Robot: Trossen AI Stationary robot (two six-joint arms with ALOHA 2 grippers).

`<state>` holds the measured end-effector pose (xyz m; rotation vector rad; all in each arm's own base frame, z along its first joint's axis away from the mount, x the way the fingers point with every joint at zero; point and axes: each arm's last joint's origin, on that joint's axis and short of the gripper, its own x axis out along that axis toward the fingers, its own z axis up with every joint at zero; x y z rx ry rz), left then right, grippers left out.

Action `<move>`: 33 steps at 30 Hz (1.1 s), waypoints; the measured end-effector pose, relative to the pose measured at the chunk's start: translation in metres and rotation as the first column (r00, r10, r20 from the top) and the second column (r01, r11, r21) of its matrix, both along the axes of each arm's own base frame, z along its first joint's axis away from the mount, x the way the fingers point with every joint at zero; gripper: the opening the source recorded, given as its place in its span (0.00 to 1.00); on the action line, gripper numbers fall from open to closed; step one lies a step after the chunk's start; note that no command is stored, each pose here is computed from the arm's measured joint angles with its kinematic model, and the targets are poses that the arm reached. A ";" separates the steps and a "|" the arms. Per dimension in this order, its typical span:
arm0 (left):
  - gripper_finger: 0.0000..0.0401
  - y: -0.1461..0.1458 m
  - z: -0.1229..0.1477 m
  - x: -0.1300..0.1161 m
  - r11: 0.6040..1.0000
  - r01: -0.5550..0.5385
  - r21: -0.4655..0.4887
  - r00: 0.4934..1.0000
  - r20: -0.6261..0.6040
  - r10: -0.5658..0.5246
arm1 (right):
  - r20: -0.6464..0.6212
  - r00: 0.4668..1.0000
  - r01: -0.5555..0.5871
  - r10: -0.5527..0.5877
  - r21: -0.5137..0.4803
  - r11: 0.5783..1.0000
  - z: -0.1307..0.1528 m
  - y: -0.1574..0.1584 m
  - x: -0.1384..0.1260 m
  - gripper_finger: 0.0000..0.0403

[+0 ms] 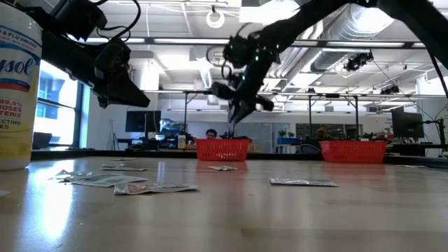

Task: Pick & Place First Aid Supplies
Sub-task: Put the ointment pack into the right red bin

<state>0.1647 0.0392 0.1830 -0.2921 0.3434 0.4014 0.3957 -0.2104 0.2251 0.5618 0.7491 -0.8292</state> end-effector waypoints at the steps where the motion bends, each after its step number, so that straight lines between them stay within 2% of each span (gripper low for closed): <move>1: 0.18 0.000 0.000 0.000 1.000 0.000 0.000 1.000 0.000 0.000 | -0.001 0.999 -0.035 0.035 -0.008 0.999 0.006 0.009 0.002 0.18; 5: 0.18 0.000 0.000 0.000 1.000 0.000 0.000 1.000 0.000 0.000 | -0.047 0.978 -0.206 0.205 -0.027 0.978 0.025 0.055 0.008 0.19; 8: 0.18 0.000 0.000 0.000 1.000 0.000 0.000 1.000 0.000 0.000 | -0.114 0.924 -0.370 0.364 -0.036 0.928 0.035 0.093 0.010 0.19; 12: 0.18 0.000 0.000 0.000 1.000 0.000 0.000 1.000 0.000 0.000 | -0.245 0.787 -0.576 0.567 0.037 0.816 0.027 0.143 0.010 0.22; 16: 0.18 0.000 0.000 0.000 1.000 0.000 0.000 1.000 0.000 0.000 | -0.329 0.605 -0.756 0.725 0.046 0.653 0.002 0.191 0.009 0.27; 18: 0.18 0.000 0.000 0.000 1.000 0.000 0.000 1.000 0.000 0.000 | -0.340 0.546 -0.800 0.765 0.058 0.597 -0.016 0.209 0.006 0.30; 22: 0.18 0.000 0.000 0.000 1.000 0.000 0.000 1.000 0.000 0.000 | -0.303 0.510 -0.839 0.805 0.032 0.543 -0.047 0.227 0.000 0.32; 29: 0.18 0.000 0.000 0.000 1.000 0.000 0.000 1.000 0.000 0.000 | -0.215 0.535 -0.837 0.817 -0.007 0.547 -0.064 0.221 -0.001 0.32; 33: 0.18 0.000 0.000 0.000 1.000 0.000 0.000 1.000 0.000 0.000 | -0.212 0.503 -0.859 0.838 -0.015 0.512 -0.068 0.220 0.001 0.32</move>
